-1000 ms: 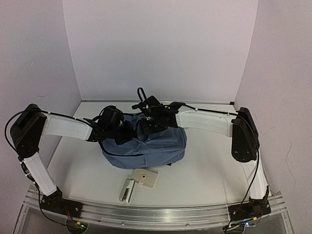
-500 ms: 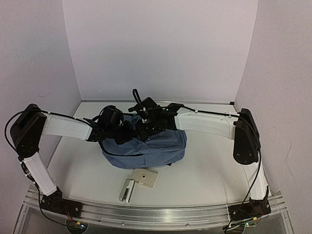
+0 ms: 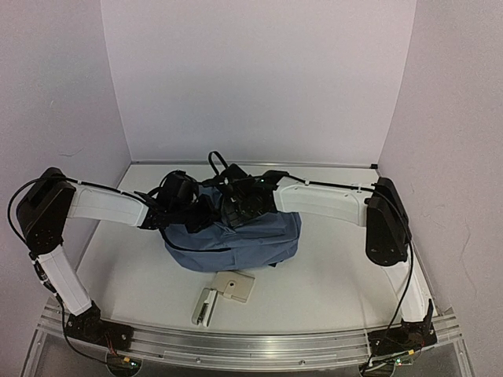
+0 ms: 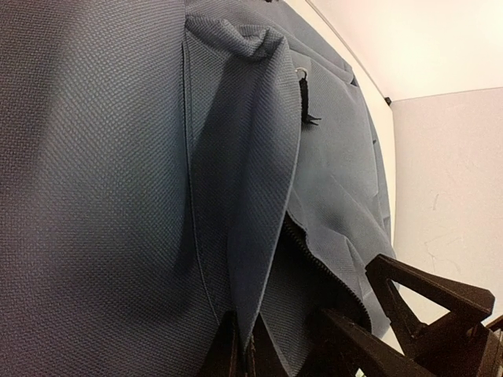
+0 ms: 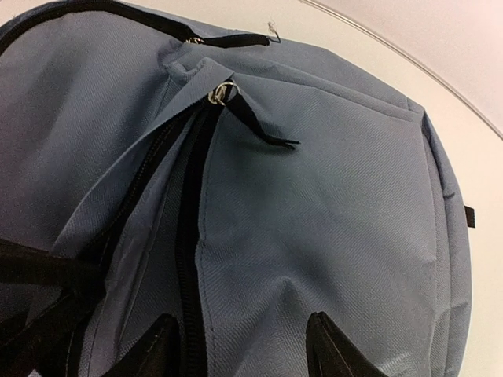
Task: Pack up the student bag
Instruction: Unzip the student bag at the center of the board.
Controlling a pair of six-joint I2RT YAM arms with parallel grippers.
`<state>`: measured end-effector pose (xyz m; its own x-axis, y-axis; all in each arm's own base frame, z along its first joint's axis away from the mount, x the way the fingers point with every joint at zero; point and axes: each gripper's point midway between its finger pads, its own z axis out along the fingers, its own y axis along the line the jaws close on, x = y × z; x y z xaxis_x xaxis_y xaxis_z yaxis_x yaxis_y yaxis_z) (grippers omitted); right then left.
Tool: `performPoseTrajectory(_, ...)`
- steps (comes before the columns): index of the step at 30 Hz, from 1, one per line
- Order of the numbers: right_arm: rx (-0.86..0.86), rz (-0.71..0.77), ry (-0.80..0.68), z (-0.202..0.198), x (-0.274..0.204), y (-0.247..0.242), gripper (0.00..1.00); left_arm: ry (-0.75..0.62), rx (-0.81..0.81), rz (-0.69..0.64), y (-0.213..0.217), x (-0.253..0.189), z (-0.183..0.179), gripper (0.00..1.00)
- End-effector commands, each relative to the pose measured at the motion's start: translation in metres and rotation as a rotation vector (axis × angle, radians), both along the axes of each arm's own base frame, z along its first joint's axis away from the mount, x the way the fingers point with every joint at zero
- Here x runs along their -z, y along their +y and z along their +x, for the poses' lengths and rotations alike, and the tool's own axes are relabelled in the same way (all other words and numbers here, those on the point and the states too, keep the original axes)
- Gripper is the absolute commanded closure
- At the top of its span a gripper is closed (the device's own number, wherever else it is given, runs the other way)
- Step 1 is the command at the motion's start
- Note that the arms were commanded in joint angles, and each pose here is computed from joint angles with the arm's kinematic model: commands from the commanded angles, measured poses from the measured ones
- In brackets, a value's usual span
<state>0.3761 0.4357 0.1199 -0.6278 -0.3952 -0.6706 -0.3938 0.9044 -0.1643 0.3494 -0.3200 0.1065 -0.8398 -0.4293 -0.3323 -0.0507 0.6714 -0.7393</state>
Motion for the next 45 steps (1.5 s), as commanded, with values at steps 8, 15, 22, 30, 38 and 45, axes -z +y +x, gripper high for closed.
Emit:
performPoseTrajectory(8, 0.019, -0.041, -0.027, 0.012, 0.011, 0.007, 0.68, -0.001, 0.01, -0.026, 0.001, -0.009, -0.005, 1.0)
performPoseTrajectory(15, 0.13, 0.0, -0.118, 0.027, -0.019, -0.003, 1.0, 0.02, -0.022, -0.005, 0.008, -0.002, -0.005, 1.0)
performPoseTrajectory(22, 0.241, 0.244, -0.316, 0.029, -0.134, -0.028, 1.0, 0.043, -0.075, -0.003, 0.019, 0.002, -0.002, 1.0)
performPoseTrajectory(30, 0.232, 0.35, -0.326, 0.021, -0.149, -0.032, 1.0, 0.098, -0.092, 0.025, 0.021, 0.016, 0.005, 1.0)
performPoseTrajectory(38, 0.298, 0.376, -0.358, 0.015, -0.156, -0.054, 1.0, 0.109, -0.123, 0.077, 0.033, 0.023, 0.005, 1.0)
performPoseTrajectory(45, 0.333, 0.466, -0.431, 0.009, -0.177, -0.072, 1.0, 0.152, -0.132, 0.144, 0.041, 0.04, -0.001, 1.0)
